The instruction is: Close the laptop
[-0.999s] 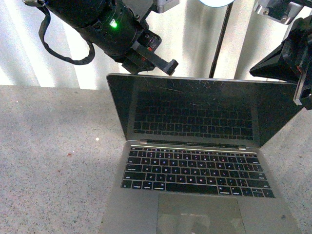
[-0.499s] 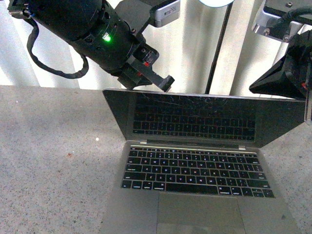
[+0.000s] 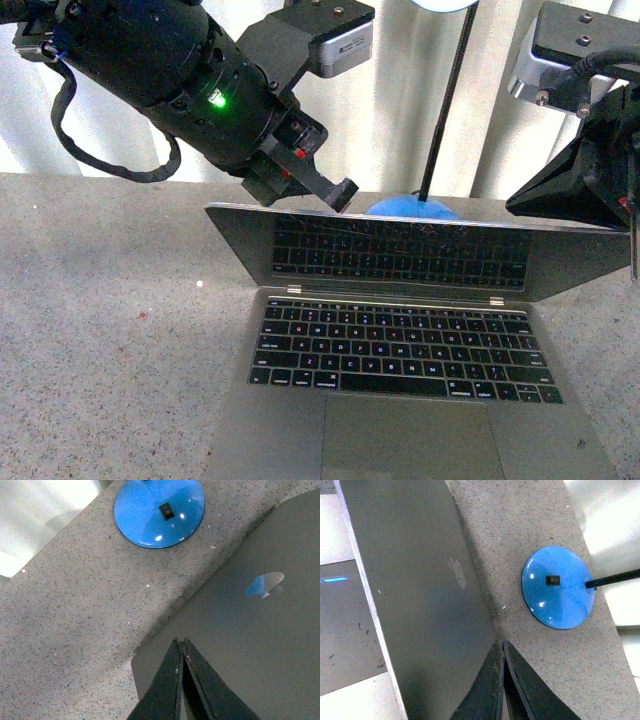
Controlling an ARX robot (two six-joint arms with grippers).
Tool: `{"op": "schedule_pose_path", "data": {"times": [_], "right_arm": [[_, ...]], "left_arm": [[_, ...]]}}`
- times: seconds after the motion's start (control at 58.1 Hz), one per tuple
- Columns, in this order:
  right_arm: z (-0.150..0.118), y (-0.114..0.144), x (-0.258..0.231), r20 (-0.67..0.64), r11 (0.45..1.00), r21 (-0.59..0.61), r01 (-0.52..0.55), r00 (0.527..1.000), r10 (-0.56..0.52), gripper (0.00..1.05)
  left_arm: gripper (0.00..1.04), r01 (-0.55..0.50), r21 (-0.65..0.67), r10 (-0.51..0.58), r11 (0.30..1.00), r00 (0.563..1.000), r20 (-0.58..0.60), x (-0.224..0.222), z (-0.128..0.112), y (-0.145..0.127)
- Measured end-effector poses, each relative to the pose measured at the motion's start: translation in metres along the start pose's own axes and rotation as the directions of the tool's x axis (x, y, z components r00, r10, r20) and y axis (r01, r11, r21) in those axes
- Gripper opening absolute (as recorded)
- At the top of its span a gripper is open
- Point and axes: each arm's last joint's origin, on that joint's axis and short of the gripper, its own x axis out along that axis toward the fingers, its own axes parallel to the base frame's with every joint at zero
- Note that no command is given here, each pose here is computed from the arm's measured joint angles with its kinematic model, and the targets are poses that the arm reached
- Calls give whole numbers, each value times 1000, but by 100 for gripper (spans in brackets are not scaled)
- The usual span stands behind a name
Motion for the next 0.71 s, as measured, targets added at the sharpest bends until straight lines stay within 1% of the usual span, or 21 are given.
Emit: {"op": "schedule_pose_path", "data": {"times": [0.207, 0.465, 0.706], "right_arm": [[-4, 8, 2, -14, 999, 0, -41, 999, 41, 3], [-8, 17, 2, -25, 998, -10, -65, 998, 64, 3], [-12, 21, 4, -30, 997, -13, -82, 996, 81, 3]], "left_arm": [[4, 17, 4, -17, 1000, 1000, -14, 2, -4, -5], [4, 39, 7, -39, 999, 999, -26, 4, -8, -12], [4, 68, -9, -68, 998, 997, -46, 8, -17, -21]]}}
